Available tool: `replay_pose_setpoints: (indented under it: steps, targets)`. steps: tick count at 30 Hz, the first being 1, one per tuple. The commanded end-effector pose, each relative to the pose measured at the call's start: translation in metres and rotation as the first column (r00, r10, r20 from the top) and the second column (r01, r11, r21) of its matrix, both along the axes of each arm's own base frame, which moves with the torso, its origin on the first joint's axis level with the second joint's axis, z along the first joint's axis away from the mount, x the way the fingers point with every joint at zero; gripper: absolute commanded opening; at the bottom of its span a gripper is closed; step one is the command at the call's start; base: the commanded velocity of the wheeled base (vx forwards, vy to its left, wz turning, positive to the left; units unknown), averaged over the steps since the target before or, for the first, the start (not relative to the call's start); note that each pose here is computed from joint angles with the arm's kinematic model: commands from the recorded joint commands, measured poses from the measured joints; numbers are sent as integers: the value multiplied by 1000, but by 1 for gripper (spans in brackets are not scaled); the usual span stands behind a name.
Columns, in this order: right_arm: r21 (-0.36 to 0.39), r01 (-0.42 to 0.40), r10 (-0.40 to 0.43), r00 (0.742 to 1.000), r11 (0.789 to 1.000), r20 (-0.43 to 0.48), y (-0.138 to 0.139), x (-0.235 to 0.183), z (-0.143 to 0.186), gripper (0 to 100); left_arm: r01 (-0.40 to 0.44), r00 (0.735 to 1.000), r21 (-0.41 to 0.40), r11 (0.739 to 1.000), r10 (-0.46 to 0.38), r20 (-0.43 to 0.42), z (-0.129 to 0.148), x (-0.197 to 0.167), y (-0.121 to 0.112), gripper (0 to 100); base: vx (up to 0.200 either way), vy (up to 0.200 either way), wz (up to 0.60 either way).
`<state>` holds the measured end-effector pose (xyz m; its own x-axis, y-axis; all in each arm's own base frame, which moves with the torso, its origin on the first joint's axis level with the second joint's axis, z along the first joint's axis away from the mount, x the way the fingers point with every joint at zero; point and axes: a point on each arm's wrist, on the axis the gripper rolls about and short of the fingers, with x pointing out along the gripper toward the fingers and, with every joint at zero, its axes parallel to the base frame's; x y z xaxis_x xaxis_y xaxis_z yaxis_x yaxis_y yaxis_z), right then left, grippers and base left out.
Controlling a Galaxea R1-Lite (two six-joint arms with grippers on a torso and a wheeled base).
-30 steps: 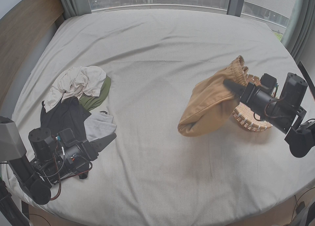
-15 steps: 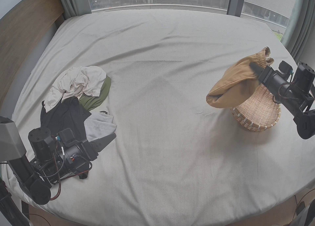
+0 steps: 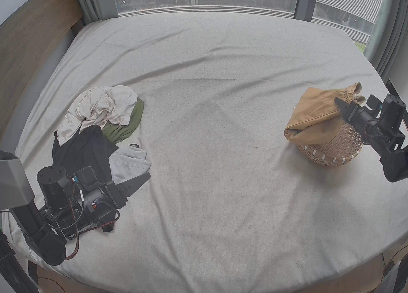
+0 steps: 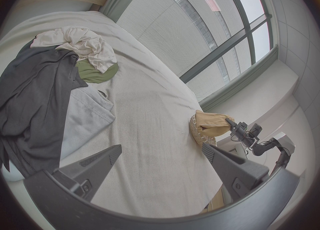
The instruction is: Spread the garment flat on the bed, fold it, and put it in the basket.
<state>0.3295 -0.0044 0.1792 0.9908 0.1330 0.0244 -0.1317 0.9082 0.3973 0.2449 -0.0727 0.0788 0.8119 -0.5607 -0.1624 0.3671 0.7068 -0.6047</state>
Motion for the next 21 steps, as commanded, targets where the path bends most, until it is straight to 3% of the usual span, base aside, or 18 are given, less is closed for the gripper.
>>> replay_pose_setpoints:
  steps: [1,6,14,16,18,21]
  targets:
    - [-3,6,-6,998,1000,-58,-1,-6,-15,100,0,1000,-1,1000,0,3,1,0,0,100,0,0,0]
    - [-9,7,-8,997,1000,-83,-1,-35,-15,100,0,1000,-2,1000,0,7,2,0,0,100,0,0,0]
    - [-15,-56,55,995,998,-88,12,-87,-1,100,7,1000,-1,1000,-7,15,3,-1,-1,100,0,0,0]
    - [-11,-131,129,986,991,-108,22,-99,-1,100,8,1000,-5,1000,-8,28,7,-4,-1,100,0,0,0]
    - [-16,-246,243,963,969,-120,39,-118,-6,100,21,999,-12,1000,-20,48,15,-14,0,100,0,0,0]
    - [-46,-349,339,929,936,-147,55,-142,-17,100,78,991,-30,996,-75,109,33,-34,5,100,0,0,0]
